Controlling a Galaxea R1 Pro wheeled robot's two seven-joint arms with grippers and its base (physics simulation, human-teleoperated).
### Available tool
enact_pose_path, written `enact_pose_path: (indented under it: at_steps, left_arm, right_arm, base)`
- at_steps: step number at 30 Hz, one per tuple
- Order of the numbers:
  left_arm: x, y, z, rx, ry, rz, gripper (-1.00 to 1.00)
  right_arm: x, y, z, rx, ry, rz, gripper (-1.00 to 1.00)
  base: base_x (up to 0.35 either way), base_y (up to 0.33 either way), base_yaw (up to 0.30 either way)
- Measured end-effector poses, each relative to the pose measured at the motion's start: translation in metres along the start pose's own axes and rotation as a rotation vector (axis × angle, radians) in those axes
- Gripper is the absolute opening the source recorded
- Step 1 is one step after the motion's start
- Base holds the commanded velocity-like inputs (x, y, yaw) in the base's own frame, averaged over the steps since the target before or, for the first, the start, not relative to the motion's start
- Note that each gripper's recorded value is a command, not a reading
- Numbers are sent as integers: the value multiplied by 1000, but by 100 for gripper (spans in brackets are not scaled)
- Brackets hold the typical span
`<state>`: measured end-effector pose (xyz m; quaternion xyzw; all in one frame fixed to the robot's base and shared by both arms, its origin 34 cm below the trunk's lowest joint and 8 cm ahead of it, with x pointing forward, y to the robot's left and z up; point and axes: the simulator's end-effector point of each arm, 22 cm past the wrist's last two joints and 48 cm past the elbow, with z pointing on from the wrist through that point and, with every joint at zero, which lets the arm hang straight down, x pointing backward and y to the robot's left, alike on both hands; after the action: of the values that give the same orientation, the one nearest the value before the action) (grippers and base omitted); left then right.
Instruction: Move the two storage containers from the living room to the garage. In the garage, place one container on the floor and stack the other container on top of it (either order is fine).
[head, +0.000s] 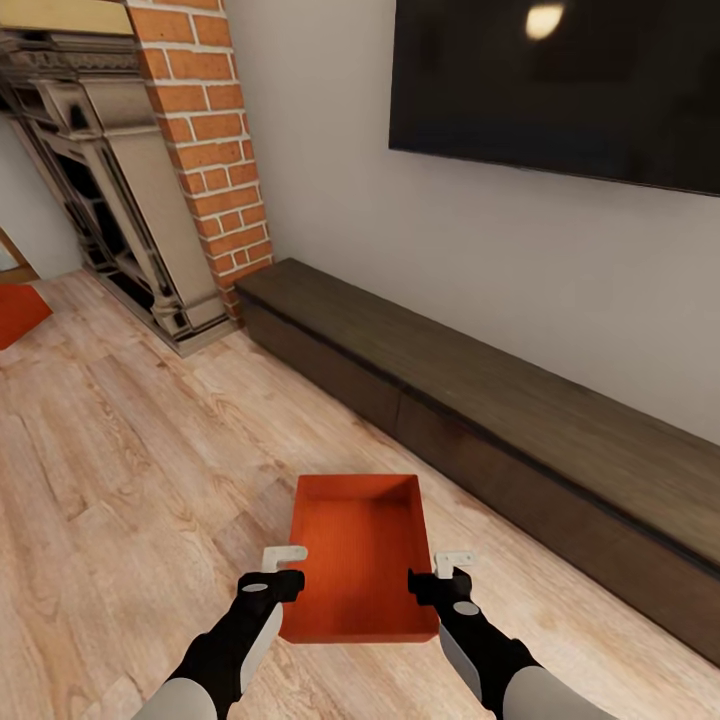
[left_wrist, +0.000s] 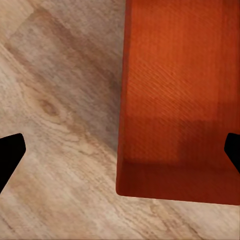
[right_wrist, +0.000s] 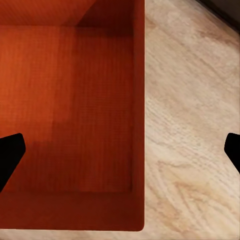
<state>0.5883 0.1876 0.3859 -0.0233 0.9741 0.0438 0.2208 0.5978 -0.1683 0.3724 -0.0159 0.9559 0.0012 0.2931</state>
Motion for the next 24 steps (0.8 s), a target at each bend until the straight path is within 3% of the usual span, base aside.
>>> enact_pose_path:
  at_steps: [11,24]
  left_arm:
    - [-4,-2,15,4,-36,-10,100]
    - [11,-4,37,4,-40,-5,100]
  right_arm:
    - [14,0,17,1,-6,5,100]
    - [34,-8,37,12,-5,13,100]
  base:
    - [0,0,0]
    - [0,0,0]
